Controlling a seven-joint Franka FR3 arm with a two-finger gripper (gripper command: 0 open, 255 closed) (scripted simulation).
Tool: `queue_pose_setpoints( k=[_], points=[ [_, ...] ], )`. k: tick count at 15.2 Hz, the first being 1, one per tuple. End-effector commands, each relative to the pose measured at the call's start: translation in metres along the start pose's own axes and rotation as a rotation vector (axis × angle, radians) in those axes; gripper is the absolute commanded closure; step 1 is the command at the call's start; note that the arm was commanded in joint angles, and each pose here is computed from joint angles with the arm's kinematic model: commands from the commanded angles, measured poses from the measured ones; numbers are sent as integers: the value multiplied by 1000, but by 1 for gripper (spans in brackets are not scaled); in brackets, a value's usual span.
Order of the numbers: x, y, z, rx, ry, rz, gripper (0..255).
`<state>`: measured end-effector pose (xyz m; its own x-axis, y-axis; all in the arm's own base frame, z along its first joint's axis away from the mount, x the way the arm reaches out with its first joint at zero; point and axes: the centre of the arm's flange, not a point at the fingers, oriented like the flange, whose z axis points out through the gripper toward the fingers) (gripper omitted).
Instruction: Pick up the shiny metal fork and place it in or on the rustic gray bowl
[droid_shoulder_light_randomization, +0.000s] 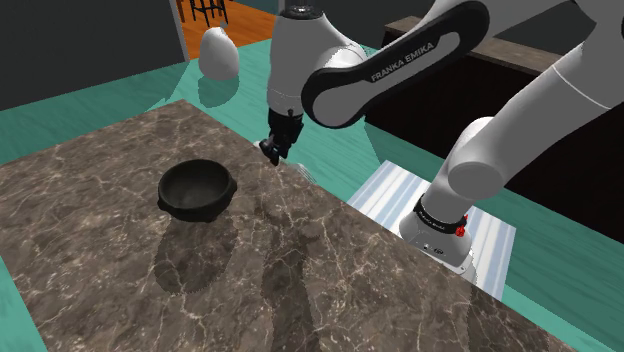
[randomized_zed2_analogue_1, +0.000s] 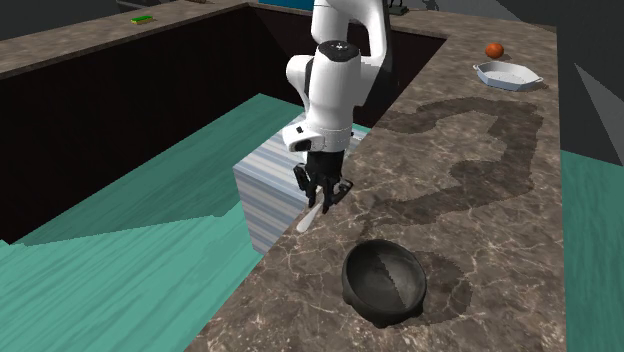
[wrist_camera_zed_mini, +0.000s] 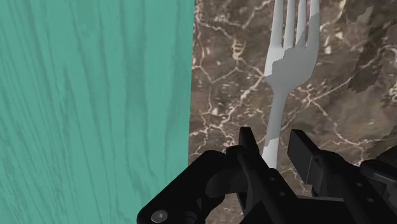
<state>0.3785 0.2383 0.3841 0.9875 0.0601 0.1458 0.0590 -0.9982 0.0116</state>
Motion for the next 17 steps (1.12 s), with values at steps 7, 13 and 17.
queue_pose_setpoints(
  k=[7,13,17],
  points=[
    [6,0,-41,0,-1,0,255],
    [10,1,-73,0,-1,0,255],
    [13,1,-93,0,-1,0,255]
  ],
)
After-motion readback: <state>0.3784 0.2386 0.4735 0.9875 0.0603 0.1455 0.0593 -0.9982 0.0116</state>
